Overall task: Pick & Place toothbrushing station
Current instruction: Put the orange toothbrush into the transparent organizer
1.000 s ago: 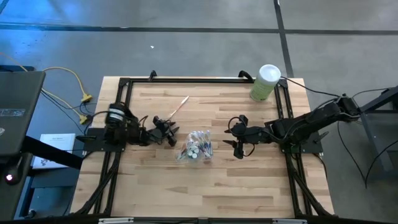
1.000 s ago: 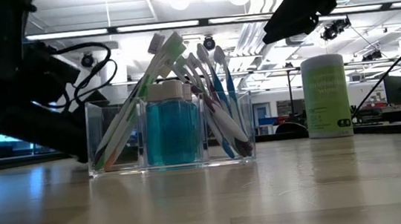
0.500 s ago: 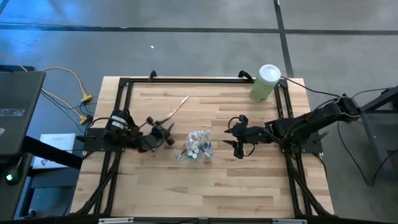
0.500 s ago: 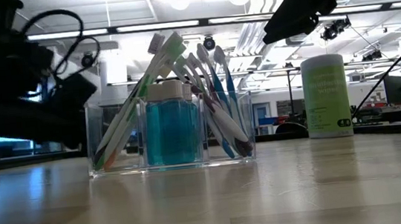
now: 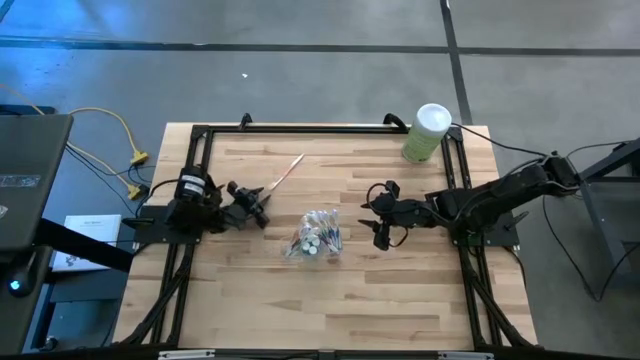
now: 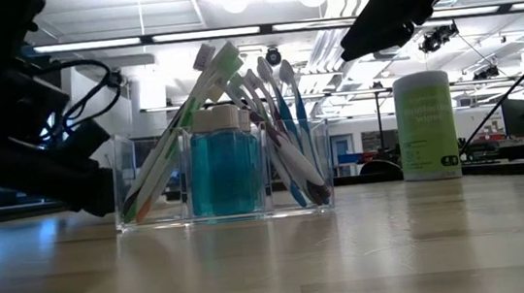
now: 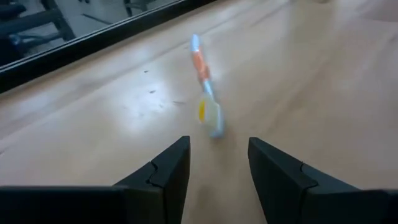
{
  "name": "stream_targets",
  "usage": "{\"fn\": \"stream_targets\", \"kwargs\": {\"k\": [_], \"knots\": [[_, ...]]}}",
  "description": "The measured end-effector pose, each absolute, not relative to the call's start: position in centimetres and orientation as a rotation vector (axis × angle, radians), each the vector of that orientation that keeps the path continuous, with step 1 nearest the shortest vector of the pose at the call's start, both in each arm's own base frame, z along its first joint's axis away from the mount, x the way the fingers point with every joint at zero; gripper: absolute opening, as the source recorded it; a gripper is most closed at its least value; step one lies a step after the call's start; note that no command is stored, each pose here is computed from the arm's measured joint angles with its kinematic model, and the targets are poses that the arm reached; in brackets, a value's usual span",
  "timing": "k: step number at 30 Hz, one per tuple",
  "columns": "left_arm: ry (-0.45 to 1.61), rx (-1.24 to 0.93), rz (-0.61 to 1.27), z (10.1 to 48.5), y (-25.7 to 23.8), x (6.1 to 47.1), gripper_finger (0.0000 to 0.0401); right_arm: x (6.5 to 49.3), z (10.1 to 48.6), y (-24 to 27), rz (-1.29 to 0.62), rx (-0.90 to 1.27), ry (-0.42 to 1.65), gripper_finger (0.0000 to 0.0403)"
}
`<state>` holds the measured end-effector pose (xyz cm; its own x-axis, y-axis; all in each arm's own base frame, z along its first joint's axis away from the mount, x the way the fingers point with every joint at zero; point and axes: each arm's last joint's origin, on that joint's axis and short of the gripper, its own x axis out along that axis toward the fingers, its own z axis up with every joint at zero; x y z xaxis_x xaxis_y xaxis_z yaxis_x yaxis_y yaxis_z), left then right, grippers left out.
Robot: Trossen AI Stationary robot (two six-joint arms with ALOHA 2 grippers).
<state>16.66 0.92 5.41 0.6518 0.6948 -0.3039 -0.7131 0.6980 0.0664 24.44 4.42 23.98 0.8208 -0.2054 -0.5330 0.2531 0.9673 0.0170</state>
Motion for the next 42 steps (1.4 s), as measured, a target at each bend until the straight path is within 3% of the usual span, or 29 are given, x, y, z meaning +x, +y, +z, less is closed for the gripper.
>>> {"fn": "stream_targets", "kwargs": {"k": [27, 32, 39, 42], "knots": [[0.327, -0.174, 0.692, 5.0, 6.0, 19.6, 0.0152, 24.5, 24.0, 4.3, -0.245, 0.093, 0.550, 0.0191], [0.351, -0.182, 0.703, 4.4, 5.9, 19.5, 0.0118, 24.5, 24.0, 4.3, -0.245, 0.093, 0.550, 0.0191], [0.356, -0.243, 0.740, 4.1, 5.8, 19.3, 0.0021, 24.5, 24.0, 4.3, -0.246, 0.097, 0.550, 0.0191], [0.351, -0.263, 0.742, 4.1, 5.7, 19.3, 0.0013, 24.5, 24.0, 4.4, -0.246, 0.097, 0.550, 0.0191]]}}
